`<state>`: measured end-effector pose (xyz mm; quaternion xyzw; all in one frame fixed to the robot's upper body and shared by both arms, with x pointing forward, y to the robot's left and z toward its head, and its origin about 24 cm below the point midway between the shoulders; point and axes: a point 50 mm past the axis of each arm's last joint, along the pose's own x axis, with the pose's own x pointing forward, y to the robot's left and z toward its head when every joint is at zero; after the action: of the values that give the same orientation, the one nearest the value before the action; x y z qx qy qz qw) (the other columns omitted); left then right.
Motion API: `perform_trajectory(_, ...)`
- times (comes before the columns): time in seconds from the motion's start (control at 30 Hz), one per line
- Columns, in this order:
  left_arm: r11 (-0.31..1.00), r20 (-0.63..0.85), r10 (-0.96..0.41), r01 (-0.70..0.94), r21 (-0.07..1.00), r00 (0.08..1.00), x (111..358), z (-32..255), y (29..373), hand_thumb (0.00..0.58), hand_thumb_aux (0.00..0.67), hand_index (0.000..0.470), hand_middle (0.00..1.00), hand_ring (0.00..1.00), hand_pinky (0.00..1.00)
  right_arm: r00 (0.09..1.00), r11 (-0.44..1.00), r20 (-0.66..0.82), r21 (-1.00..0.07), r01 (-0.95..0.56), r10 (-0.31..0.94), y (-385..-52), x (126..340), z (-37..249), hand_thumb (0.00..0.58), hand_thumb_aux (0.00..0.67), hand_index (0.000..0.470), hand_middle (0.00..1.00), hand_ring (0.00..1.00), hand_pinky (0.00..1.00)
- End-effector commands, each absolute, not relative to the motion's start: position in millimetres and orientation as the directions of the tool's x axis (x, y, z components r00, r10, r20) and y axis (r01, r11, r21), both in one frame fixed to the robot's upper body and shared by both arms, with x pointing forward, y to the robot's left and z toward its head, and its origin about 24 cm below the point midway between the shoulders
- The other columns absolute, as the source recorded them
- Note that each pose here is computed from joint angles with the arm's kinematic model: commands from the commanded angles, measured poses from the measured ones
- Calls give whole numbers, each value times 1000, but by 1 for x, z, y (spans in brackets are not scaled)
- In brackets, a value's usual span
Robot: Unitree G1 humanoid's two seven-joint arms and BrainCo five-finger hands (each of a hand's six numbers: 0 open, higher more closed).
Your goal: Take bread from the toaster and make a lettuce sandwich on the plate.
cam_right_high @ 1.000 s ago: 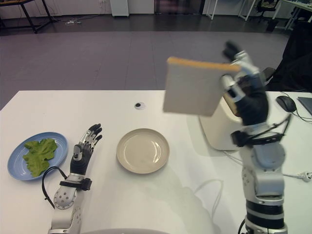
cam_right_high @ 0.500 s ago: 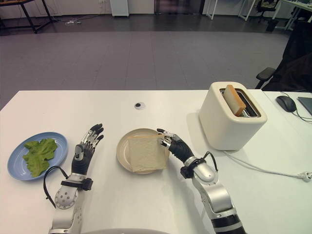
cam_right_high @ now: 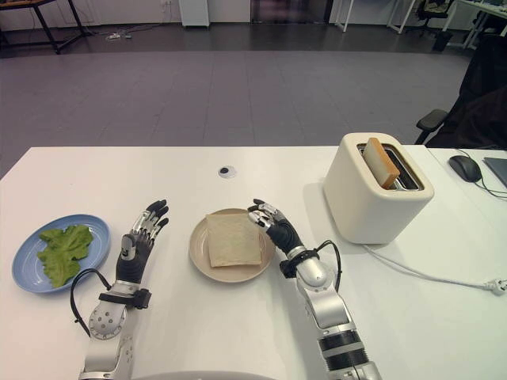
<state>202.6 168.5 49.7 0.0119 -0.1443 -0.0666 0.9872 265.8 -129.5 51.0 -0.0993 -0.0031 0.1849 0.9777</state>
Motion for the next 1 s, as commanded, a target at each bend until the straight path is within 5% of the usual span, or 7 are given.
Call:
perform_trajectory(0.03, 991, 275, -137, 132, 37, 952, 203, 49, 167, 0, 0, 0, 0, 0, 0, 946, 921, 8, -231, -313, 323, -135, 270, 54, 0, 0, 0, 0, 0, 0)
perform_trajectory(0.37, 986, 340, -163, 144, 78, 926, 203, 70, 171, 0, 0, 0, 0, 0, 0, 908, 993, 404, -84, -84, 111, -165, 251, 99, 0, 0, 0, 0, 0, 0)
perform_trajectory(0.5, 938, 364, -200, 71, 339, 910, 204, 105, 202, 0, 0, 0, 0, 0, 0, 929, 999, 371, -41, 0, 15, -181, 235, 73, 0, 0, 0, 0, 0, 0)
perform_trajectory(0.7, 455, 95, -41, -66, 888, 995, 208, 110, 294, 0, 0, 0, 0, 0, 0, 936, 999, 349, -17, 48, -39, -179, 235, 55, 0, 0, 0, 0, 0, 0)
perform_trajectory(1.0, -35, -154, 228, 167, 985, 961, 209, 87, 368, 0, 0, 0, 0, 0, 0, 934, 999, 354, -5, 53, -48, -176, 234, 52, 0, 0, 0, 0, 0, 0)
